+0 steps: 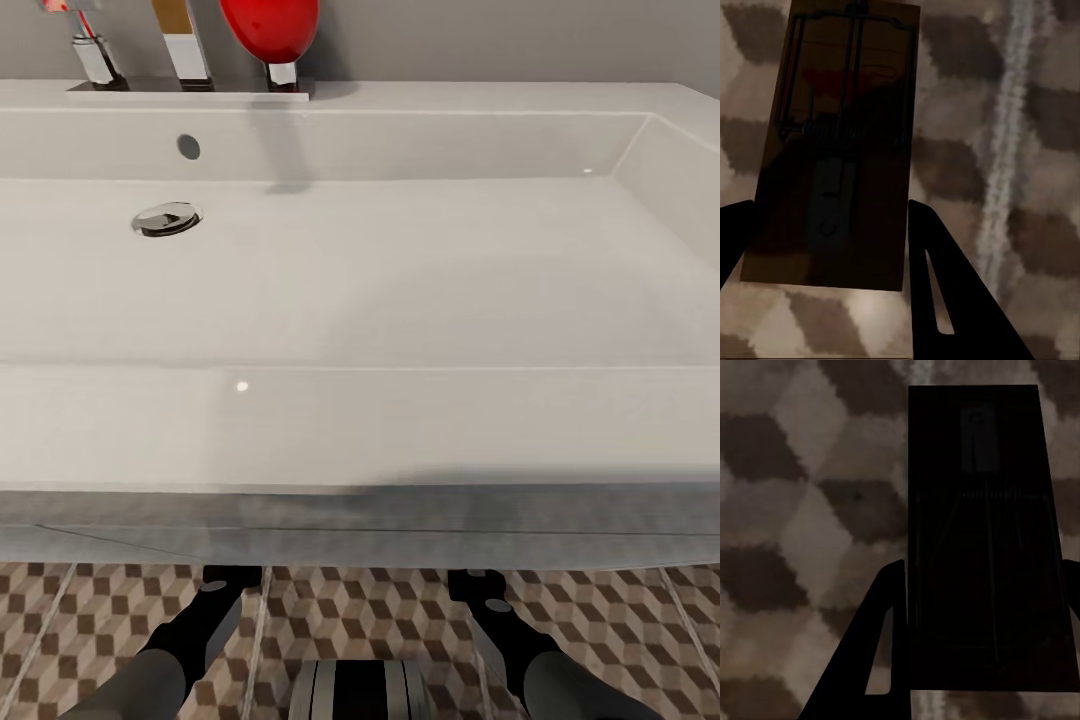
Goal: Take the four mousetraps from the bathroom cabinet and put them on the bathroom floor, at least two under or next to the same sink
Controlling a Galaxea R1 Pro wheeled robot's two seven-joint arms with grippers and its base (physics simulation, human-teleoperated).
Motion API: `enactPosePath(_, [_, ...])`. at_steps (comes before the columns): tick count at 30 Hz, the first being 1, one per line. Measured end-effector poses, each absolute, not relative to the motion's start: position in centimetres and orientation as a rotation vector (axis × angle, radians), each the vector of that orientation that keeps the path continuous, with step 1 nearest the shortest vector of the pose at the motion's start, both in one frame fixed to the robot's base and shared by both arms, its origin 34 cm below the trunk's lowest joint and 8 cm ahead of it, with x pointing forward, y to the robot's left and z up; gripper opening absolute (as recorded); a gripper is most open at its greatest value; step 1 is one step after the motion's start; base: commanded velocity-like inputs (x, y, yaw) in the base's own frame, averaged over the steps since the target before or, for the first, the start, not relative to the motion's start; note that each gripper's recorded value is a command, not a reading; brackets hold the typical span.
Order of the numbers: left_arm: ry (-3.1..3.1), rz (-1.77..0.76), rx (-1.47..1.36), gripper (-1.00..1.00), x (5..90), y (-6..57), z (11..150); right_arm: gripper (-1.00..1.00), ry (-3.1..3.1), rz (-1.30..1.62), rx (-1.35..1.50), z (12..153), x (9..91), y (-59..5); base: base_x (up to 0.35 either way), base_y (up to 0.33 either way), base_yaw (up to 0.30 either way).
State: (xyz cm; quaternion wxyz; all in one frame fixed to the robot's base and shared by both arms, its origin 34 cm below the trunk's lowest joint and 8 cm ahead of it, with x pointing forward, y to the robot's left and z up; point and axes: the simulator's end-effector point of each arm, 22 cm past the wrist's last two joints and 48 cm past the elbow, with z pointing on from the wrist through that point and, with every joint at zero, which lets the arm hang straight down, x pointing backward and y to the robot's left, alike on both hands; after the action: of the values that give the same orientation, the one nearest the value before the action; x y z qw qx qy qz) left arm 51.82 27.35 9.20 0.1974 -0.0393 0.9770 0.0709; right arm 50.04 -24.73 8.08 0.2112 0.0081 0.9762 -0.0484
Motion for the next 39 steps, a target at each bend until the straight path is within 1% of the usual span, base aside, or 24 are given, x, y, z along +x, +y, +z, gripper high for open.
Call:
enactPosePath(8, [2.752,0.203,-0.112,-1.0,51.1,27.6,8.9,-1.0,2.715,-0.134,0.022,8.0,49.9,-24.7,0.0,0.0,0.0])
enactPosePath(17, [2.818,0.209,-0.104,-1.0,48.2,27.5,7.7,-1.0,2.752,-0.133,0.014,7.5,48.3,-24.6,0.0,0.0,0.0])
enactPosePath(39, [2.835,0.21,-0.101,-1.0,47.6,27.5,7.5,-1.0,2.796,-0.149,0.011,7.0,47.0,-25.4,0.0,0.0,0.0])
